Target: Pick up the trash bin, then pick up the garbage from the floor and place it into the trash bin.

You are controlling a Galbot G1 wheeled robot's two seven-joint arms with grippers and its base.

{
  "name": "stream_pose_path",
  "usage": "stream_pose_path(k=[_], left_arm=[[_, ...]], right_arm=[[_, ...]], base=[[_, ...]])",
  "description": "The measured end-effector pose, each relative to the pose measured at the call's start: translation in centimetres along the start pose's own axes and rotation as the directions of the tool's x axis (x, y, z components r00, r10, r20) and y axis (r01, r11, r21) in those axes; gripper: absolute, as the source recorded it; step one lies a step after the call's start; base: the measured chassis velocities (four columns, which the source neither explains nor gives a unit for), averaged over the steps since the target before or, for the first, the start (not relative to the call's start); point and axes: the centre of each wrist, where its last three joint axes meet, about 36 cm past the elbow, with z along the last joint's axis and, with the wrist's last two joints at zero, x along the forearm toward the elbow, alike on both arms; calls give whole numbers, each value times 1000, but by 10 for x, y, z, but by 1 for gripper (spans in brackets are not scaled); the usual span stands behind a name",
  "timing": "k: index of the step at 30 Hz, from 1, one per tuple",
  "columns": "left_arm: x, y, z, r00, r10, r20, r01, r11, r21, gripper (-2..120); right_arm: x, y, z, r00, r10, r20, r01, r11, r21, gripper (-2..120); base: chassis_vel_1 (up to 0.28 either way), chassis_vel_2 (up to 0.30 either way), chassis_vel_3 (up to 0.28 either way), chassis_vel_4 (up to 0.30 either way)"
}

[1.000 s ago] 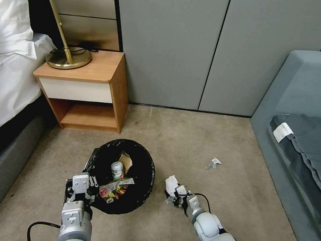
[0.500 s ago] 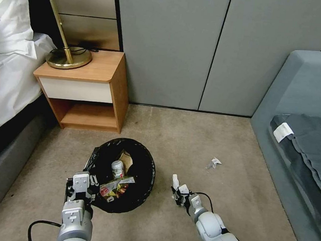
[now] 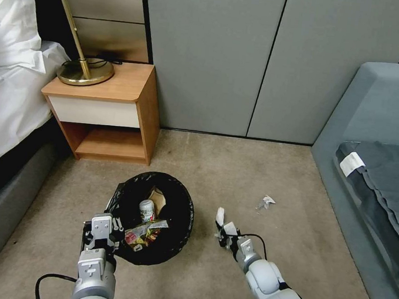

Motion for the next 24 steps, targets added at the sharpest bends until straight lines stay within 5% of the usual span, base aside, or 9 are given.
stream_pose_path(k=[6, 9, 10, 11, 12, 14, 17, 21, 24], left_arm=[[2, -2, 2, 1000, 10, -11, -10, 1000, -1, 1], [2, -2, 2, 1000, 16, -21, -16, 1000, 3, 1], [2, -2, 2, 1000, 16, -21, -16, 1000, 3, 1], [2, -2, 3, 1000, 17, -25, -17, 1000, 3, 1], [2, -2, 3, 1000, 17, -25, -17, 1000, 3, 1], [2, -3, 4, 999, 20, -29, -20, 1000, 3, 1], [3, -3, 5, 999, 23, -35, -23, 1000, 2, 1], [3, -2, 4, 999, 24, -39, -24, 1000, 2, 1], [3, -2, 3, 999, 23, -38, -23, 1000, 4, 1]], right_arm=[[10, 0, -60, 970, -24, 242, 25, 1000, -3, 0], [26, 4, -133, 863, -100, 496, 86, 995, 52, 0], [26, 4, -133, 863, -100, 496, 86, 995, 52, 0], [33, 8, -153, 820, -133, 557, 113, 991, 71, 0], [33, 8, -153, 820, -133, 557, 113, 991, 71, 0], [45, 21, -183, 749, -196, 633, 167, 980, 106, 0], [53, 36, -201, 703, -257, 663, 217, 965, 145, 0], [53, 68, -202, 672, -351, 653, 305, 934, 187, 0], [46, 82, -189, 681, -384, 624, 333, 921, 204, 0]], base=[[0, 0, 0, 0], [0, 0, 0, 0], [0, 0, 0, 0], [0, 0, 0, 0], [0, 0, 0, 0], [0, 0, 0, 0], [0, 0, 0, 0], [0, 0, 0, 0], [0, 0, 0, 0]])
